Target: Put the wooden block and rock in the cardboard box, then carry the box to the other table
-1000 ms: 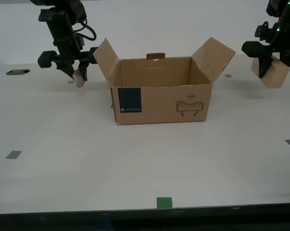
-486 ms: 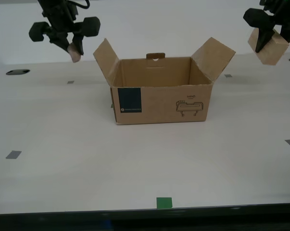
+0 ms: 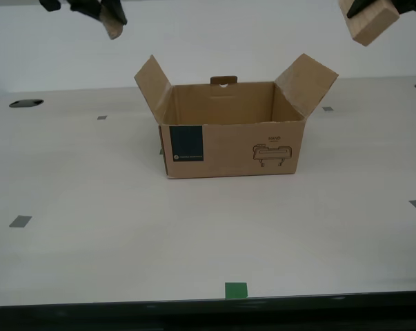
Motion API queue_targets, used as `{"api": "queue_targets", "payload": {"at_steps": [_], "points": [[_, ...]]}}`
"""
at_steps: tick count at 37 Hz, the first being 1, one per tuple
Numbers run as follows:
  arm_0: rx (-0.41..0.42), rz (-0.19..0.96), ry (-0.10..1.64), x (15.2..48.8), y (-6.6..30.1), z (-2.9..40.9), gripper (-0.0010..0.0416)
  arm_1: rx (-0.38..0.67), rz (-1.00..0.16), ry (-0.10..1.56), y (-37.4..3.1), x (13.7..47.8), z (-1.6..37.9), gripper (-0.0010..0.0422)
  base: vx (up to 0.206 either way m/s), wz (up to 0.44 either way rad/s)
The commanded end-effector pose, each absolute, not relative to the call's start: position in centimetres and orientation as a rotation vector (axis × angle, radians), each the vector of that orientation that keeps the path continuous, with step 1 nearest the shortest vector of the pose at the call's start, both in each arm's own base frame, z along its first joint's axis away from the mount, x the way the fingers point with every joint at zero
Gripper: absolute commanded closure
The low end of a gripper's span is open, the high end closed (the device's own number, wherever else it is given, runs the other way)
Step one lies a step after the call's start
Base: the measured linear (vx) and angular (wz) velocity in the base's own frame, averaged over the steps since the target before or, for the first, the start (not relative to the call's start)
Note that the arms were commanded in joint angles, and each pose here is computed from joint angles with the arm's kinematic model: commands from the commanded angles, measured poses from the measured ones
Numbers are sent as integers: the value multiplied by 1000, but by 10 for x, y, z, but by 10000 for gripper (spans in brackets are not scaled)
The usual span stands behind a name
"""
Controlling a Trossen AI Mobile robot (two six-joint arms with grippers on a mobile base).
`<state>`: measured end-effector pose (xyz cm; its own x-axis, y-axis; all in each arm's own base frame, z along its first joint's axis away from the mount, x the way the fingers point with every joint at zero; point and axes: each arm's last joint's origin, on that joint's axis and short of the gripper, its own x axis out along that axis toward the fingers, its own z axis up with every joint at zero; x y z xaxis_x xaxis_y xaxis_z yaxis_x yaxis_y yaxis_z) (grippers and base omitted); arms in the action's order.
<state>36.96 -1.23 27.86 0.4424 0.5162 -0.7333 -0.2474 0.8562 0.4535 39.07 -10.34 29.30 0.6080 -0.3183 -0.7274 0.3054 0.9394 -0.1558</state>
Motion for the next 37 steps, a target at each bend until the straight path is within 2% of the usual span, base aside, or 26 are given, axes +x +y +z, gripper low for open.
{"api": "queue_targets", "payload": {"at_steps": [1,10,14,22,31,37], "points": [[318,573,967,366,-3,288,407,-13,-513,768,-116,384,307,413,0,0],[265,685,926,366,29,294,407,120,-770,667,-154,372,312,413,0,0],[217,740,920,365,45,294,406,184,-838,612,-173,366,313,413,0,0],[169,807,901,363,69,295,406,208,-902,506,-197,360,309,413,0,0],[130,870,893,359,92,295,406,207,-965,548,-206,350,279,413,0,0],[90,921,846,358,109,292,407,193,-982,497,-214,345,262,413,0,0]]}}
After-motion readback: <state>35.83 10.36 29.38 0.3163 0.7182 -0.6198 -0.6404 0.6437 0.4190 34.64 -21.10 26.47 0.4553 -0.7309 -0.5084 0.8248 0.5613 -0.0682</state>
